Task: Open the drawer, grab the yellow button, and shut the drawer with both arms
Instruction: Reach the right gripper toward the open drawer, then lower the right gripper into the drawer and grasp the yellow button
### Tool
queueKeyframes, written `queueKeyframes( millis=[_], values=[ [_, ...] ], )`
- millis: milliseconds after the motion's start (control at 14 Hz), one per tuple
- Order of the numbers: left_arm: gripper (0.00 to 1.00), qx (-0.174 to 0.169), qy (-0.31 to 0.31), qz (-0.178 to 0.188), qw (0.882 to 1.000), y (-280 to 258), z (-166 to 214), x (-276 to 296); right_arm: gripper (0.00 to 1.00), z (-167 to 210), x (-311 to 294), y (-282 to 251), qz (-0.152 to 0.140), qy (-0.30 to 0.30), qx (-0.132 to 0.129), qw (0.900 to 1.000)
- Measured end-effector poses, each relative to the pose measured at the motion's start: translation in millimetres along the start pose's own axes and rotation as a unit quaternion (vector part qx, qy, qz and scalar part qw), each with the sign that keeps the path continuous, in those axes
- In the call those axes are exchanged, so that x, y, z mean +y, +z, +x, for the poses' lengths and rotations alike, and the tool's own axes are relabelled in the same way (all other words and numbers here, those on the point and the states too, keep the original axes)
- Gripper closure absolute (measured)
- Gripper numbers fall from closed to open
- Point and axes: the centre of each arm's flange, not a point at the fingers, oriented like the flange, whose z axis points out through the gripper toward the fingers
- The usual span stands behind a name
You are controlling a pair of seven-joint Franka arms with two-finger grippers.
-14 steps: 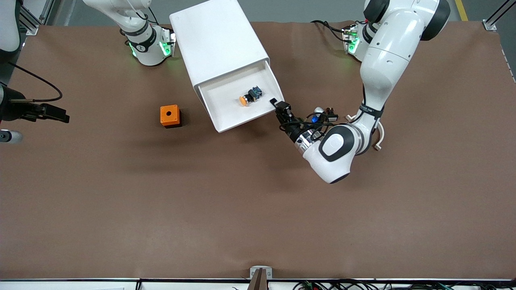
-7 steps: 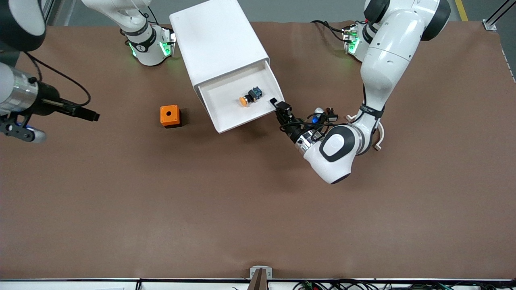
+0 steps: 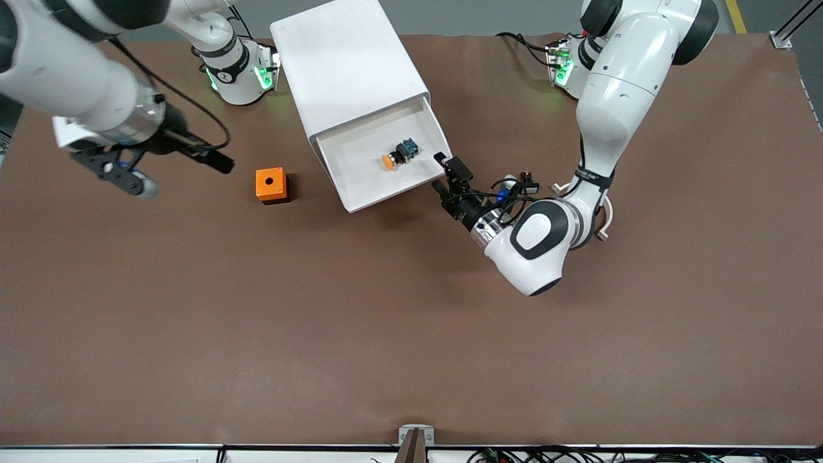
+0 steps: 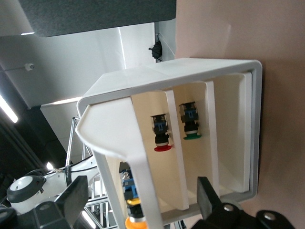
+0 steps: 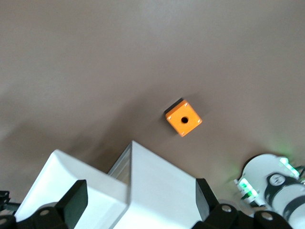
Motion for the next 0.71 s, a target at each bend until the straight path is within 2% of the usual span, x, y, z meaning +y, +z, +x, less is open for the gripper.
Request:
queueKeyframes(
  millis=[285,498,712],
  values=[
    [0.0,-0.005,0.063,-0.014,0.998,-17.1,1.7,-2.7,0.0,-79.2,-57.6,11.9,0.011,0.048,0.019,0.999],
    [0.0,0.023,0.126,-0.036,0.991,-22.5,9.7,2.1,0.0,-125.9,-90.5,37.1,0.02,0.079,0.027,0.996],
    [0.0,0.045,0.191,-0.058,0.979,-36.0,15.6,3.0,0.0,-160.7,-114.4,72.3,0.021,0.1,0.037,0.994]
  ],
)
